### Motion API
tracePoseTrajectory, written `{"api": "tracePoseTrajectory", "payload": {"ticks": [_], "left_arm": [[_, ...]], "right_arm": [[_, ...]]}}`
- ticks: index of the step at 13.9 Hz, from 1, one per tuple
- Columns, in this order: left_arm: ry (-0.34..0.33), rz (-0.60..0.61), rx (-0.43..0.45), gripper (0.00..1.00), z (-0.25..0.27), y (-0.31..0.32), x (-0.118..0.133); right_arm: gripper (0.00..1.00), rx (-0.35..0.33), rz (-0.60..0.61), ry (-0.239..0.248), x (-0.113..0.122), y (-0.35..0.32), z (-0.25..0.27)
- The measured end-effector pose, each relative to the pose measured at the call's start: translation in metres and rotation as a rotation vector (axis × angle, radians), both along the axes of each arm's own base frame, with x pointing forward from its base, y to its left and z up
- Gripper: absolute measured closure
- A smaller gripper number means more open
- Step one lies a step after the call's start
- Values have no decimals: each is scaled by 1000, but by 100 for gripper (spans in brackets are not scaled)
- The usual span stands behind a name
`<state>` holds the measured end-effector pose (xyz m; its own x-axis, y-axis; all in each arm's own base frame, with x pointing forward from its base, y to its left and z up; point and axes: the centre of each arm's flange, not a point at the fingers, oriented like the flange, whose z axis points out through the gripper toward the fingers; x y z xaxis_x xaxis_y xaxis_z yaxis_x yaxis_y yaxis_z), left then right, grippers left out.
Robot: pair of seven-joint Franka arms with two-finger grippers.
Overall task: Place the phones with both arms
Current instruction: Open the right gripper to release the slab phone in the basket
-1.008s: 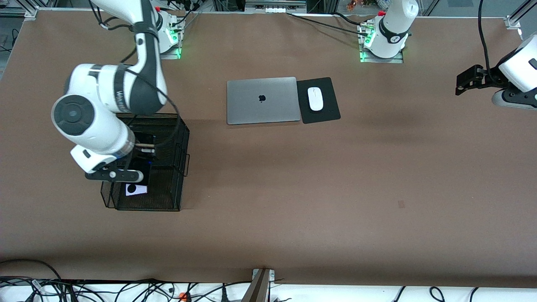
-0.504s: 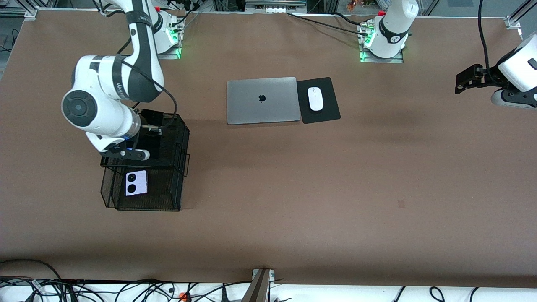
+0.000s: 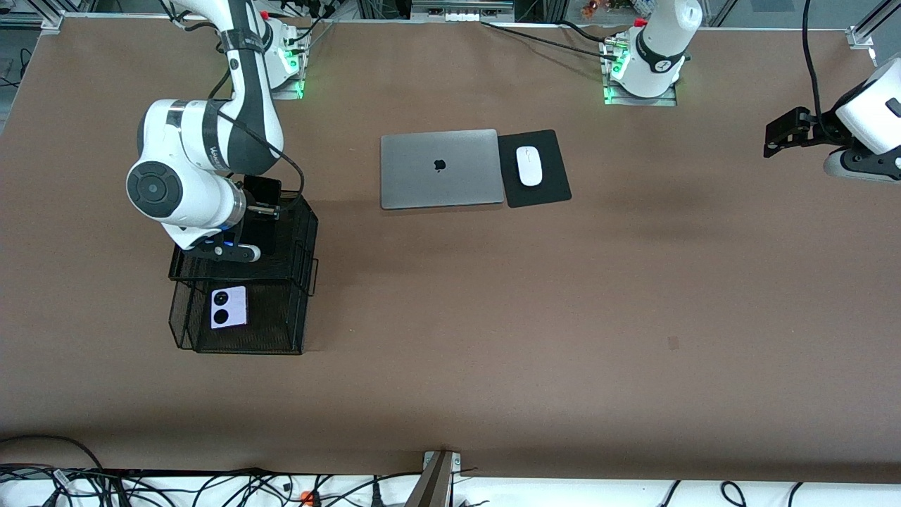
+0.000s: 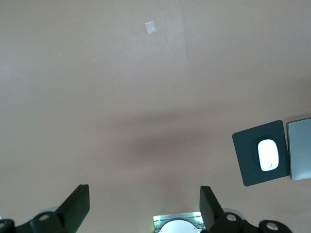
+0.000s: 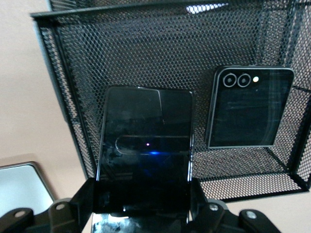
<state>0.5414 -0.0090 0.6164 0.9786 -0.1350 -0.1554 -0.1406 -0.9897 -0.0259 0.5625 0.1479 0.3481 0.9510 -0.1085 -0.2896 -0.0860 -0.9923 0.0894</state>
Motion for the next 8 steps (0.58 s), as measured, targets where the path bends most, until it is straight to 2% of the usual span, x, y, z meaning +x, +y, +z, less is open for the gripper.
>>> {"api": "tracePoseTrajectory", "payload": {"ticks": [5, 8], "left_arm": [[3, 1, 0, 0, 0, 0, 0], [4, 1, 0, 0, 0, 0, 0]], "right_arm": [[20, -36, 0, -31, 5, 0, -17], [20, -33, -18, -33, 7, 1, -26]]}}
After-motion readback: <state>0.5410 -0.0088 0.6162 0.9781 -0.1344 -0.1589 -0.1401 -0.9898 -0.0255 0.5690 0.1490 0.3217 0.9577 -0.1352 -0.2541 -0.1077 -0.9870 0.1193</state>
